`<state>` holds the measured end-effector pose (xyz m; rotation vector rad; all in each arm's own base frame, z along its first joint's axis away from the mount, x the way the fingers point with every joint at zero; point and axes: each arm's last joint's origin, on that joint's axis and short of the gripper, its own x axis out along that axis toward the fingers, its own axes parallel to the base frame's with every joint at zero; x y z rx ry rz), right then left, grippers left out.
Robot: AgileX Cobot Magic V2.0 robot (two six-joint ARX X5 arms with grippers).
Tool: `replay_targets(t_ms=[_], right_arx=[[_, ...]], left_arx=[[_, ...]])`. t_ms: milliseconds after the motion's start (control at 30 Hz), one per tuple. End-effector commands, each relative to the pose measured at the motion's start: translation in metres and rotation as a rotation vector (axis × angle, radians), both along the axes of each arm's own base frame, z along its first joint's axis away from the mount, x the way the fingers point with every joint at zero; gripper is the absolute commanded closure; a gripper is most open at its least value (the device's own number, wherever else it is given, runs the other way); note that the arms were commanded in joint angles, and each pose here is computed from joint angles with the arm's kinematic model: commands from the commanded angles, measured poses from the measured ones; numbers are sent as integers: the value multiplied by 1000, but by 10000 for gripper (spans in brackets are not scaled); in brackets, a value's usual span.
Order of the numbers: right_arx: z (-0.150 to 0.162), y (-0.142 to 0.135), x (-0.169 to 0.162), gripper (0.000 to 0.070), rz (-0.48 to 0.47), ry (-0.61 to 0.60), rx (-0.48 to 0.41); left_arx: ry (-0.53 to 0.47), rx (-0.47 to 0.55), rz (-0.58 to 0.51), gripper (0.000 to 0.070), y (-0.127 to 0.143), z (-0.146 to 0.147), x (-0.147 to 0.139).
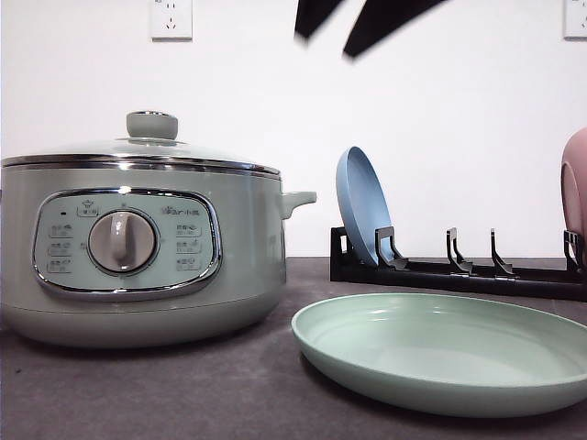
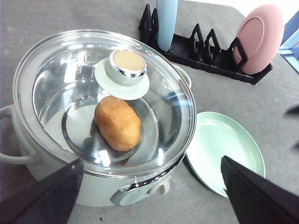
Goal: Transfer potato from steamer to green plate
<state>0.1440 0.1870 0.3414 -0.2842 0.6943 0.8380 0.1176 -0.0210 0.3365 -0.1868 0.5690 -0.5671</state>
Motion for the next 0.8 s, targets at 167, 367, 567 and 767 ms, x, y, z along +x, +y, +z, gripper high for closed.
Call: replay_targets(t_ms=[167,367,567,767], right_arx=[[22,-26,17,361,106,109,227],[23,-41,29,361,129,167,300],[23,-43,30,361,123,162,299],[23,-43,30,361,124,162,298]], left_arx=[[-30,2,-9,104,0,6,0],[-29,2,-9,104,0,6,0],[-28,2,-9,104,0,6,0],[-25,-2,-5,105,0,6,1]])
